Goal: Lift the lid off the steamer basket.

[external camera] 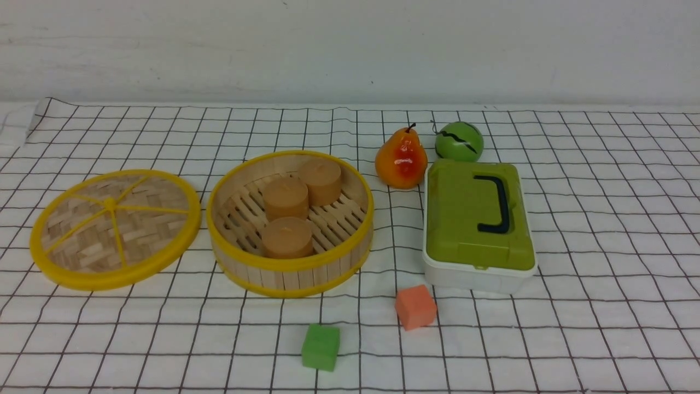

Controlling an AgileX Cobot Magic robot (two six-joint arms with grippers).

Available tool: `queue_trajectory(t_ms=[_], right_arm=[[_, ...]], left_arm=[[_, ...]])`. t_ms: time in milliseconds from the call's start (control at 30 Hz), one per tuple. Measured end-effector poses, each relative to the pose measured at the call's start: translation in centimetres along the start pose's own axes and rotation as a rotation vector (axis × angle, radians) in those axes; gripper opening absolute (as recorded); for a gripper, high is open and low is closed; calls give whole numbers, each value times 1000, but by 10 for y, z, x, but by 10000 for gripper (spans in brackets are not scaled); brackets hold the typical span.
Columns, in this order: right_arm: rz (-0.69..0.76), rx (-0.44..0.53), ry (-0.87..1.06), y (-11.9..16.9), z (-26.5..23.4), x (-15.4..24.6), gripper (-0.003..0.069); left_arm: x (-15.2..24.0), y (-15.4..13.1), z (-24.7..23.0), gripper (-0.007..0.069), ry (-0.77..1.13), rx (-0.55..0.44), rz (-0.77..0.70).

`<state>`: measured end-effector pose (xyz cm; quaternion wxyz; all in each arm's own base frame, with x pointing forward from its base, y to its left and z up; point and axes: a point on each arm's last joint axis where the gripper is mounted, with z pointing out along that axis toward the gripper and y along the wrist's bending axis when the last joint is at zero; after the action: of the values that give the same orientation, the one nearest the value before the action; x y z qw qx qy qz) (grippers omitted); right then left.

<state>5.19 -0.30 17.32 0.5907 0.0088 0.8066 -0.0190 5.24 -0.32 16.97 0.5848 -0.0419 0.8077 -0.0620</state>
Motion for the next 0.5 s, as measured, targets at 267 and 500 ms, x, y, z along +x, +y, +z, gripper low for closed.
queue_trajectory(t_ms=[267,500], right_arm=[[0,0,0,0,0,0,239],[0,0,0,0,0,0,239]], left_arm=[[0,0,0,31,0,0,0],[0,0,0,38,0,0,0]])
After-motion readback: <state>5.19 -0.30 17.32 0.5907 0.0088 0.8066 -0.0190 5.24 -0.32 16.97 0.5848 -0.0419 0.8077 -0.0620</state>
